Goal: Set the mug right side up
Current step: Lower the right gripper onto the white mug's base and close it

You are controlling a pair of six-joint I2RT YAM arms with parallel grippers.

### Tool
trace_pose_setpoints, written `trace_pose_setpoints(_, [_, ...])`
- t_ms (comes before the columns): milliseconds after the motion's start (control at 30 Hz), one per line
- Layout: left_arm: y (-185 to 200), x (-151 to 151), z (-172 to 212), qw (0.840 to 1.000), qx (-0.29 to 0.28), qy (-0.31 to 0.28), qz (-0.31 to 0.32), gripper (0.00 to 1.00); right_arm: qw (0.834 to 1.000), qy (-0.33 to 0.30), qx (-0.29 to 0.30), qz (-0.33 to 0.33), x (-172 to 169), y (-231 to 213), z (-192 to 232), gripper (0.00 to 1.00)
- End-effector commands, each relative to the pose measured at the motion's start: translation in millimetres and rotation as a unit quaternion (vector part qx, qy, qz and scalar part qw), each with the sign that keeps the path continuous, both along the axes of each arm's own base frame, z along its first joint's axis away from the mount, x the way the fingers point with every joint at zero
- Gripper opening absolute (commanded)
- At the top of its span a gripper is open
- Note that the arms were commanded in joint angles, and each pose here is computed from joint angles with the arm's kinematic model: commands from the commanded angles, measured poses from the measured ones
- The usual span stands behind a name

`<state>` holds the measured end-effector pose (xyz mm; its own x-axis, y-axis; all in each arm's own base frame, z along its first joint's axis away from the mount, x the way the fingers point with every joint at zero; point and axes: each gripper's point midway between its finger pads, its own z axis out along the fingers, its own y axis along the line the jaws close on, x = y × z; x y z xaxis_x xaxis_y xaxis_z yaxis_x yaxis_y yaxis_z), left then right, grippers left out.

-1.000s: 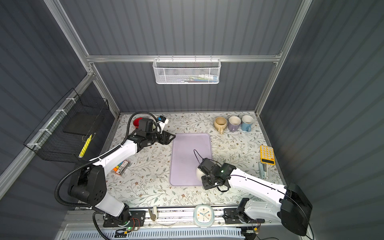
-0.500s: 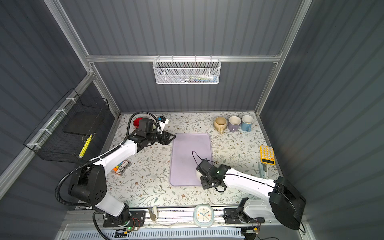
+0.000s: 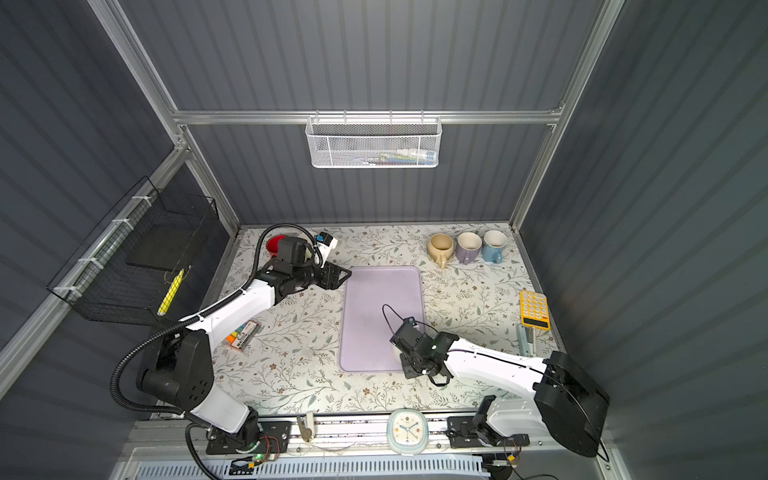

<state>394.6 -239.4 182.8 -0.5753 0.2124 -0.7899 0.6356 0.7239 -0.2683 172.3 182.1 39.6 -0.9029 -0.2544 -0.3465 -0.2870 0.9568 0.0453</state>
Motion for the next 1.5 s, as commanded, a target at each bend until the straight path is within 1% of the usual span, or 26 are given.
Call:
trace_pose_setpoints(0, [-3.1,-2.7,-0.8,1.000,-0.003,-0.003,-0.014,0.70,0.999,0.011,-0.030,-0.018,-9.2,-16.6,-7.3,0.29])
trace_pose_setpoints(100, [-3.2,-3.0,-0.2,1.000,-0.004,-0.003,-0.014,0.70,0.999,0.007,-0.031,-0.019,-9.2,-16.2,-5.9,0.29])
trace_pose_setpoints(233, [-3.3,-3.6,-0.7,1.000,-0.004,-0.002,-0.014,0.70,0.999,0.000,-0.040,-0.016,-8.7,-16.3,-0.1,0.35])
trace_pose_setpoints(333, [-3.2,-3.7,-0.4,1.000,-0.004,-0.002,-0.014,0.70,0.999,-0.009,-0.042,-0.017,-10.0,-19.2,5.3,0.37])
trace_pose_setpoints(500, [-4.3,-4.0,-0.7,1.000,-0.006,0.000,-0.017,0.70,0.999,-0.016,-0.032,-0.020,-13.5,-21.9,12.5,0.35])
trace_pose_setpoints(700, [-4.7,-3.9,-1.9,1.000,-0.007,0.002,-0.017,0.70,0.999,-0.008,-0.035,-0.012,-16.9,-18.5,2.7,0.34])
trace_pose_setpoints(833, [-4.4,-3.8,-2.8,1.000,-0.005,0.002,-0.017,0.70,0.999,0.004,-0.051,-0.007,-19.7,-16.7,-6.1,0.34])
trace_pose_setpoints(1033, [-4.4,-3.8,-3.3,1.000,-0.005,0.002,-0.018,0.71,0.998,0.001,-0.056,-0.005,-18.0,-13.5,-10.3,0.32])
trace_pose_setpoints(1200, [-4.9,-3.4,-3.7,1.000,-0.005,0.003,-0.018,0.70,0.999,-0.003,-0.054,-0.006,-16.1,-12.0,-11.5,0.29])
trace_pose_setpoints(1300, [-4.4,-3.3,-3.4,1.000,-0.005,0.003,-0.017,0.70,0.998,0.004,-0.058,-0.008,-18.0,-13.2,-15.6,0.24])
trace_pose_setpoints(1467, [-5.4,-3.8,-3.7,1.000,-0.006,0.004,-0.019,0.70,0.998,0.009,-0.063,-0.010,-19.3,-13.9,-17.3,0.11])
